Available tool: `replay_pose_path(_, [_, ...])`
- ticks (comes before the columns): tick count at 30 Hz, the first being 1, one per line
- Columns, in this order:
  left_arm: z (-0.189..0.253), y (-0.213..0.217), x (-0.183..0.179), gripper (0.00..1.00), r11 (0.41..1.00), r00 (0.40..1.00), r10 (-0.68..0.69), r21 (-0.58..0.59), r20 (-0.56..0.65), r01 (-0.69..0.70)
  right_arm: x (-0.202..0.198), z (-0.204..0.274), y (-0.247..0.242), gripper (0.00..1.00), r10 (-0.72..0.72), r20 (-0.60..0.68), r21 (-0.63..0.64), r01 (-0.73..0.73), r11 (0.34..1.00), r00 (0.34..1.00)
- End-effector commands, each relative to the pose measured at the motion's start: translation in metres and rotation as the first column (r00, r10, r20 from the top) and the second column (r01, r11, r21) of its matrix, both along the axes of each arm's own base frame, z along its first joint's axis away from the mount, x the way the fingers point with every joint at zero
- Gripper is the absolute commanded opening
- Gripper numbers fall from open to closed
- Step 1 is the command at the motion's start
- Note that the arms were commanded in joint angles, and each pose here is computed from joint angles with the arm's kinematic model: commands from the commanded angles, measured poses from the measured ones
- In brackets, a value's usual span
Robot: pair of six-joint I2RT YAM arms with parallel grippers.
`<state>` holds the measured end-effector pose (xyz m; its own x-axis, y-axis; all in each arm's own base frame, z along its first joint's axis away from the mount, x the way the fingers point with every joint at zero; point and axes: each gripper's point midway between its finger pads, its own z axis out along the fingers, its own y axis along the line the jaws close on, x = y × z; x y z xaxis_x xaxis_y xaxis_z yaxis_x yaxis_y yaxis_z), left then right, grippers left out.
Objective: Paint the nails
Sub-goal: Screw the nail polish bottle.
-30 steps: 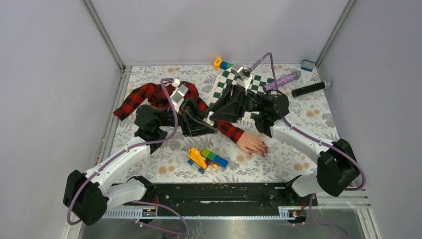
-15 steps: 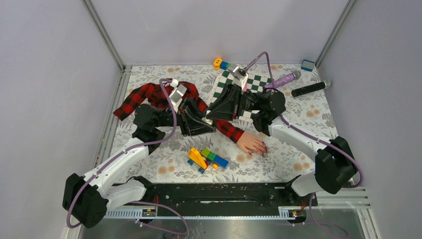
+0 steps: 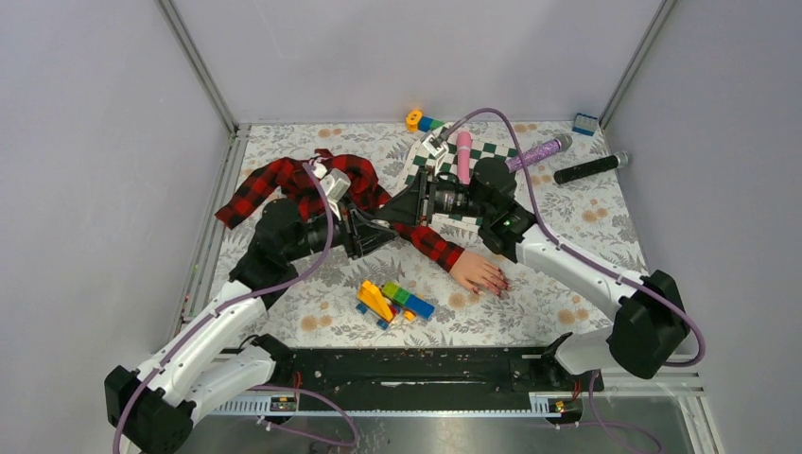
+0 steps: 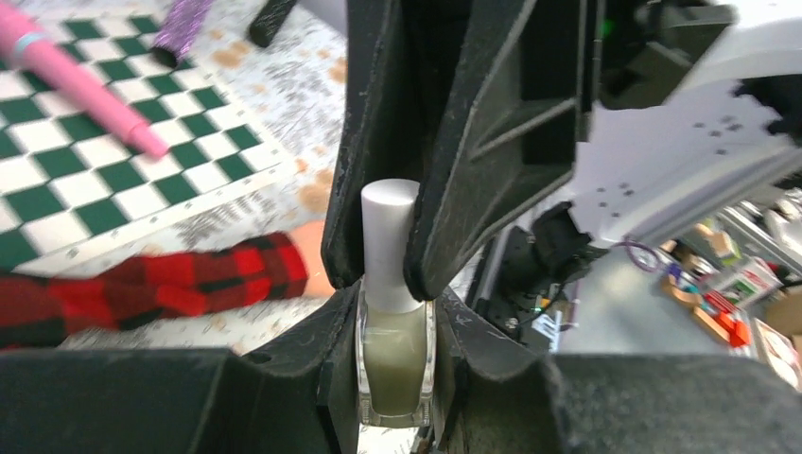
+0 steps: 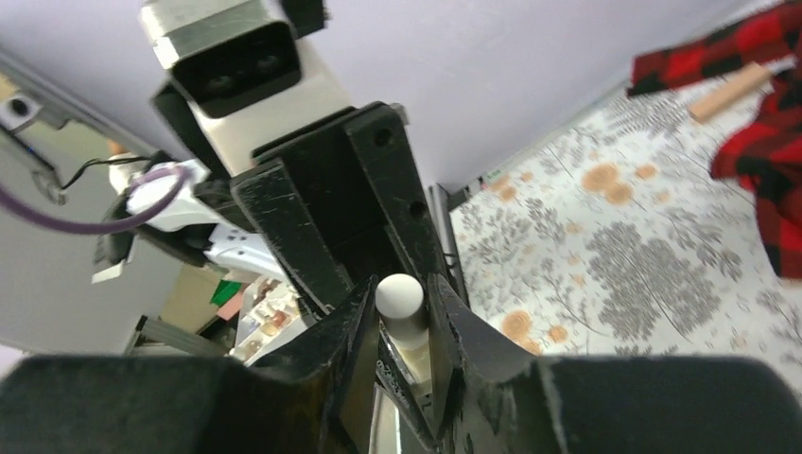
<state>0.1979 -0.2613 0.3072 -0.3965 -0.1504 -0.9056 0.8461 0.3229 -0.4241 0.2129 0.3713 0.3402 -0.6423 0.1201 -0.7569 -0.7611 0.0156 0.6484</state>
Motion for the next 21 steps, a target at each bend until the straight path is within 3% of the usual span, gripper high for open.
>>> replay_pose_path(1, [0.031, 0.034, 0.056, 0.00, 0.938, 0.926, 0.345, -0.026, 0.151, -0.345, -0.021, -0.079, 0.014, 0.00, 0.017, -0.242, -0.248, -0.078, 0.966, 0.970])
replay_pose_path(5, [0.020, 0.045, 0.067, 0.00, 0.903, 0.897, 0.425, 0.015, 0.122, -0.430, -0.009, -0.105, 0.025, 0.00, -0.112, -0.320, -0.356, -0.010, 0.934, 0.941])
replay_pose_path(9, [0.008, 0.053, 0.076, 0.00, 0.863, 0.864, 0.495, 0.058, 0.094, -0.501, 0.002, -0.120, 0.033, 0.00, -0.263, -0.303, -0.473, 0.095, 0.876, 0.916])
replay_pose_path(21, [-0.020, 0.058, 0.078, 0.00, 0.768, 0.795, 0.589, 0.204, 0.145, -0.607, 0.041, -0.104, 0.059, 0.00, -0.474, -0.321, -0.414, 0.328, 0.849, 0.820])
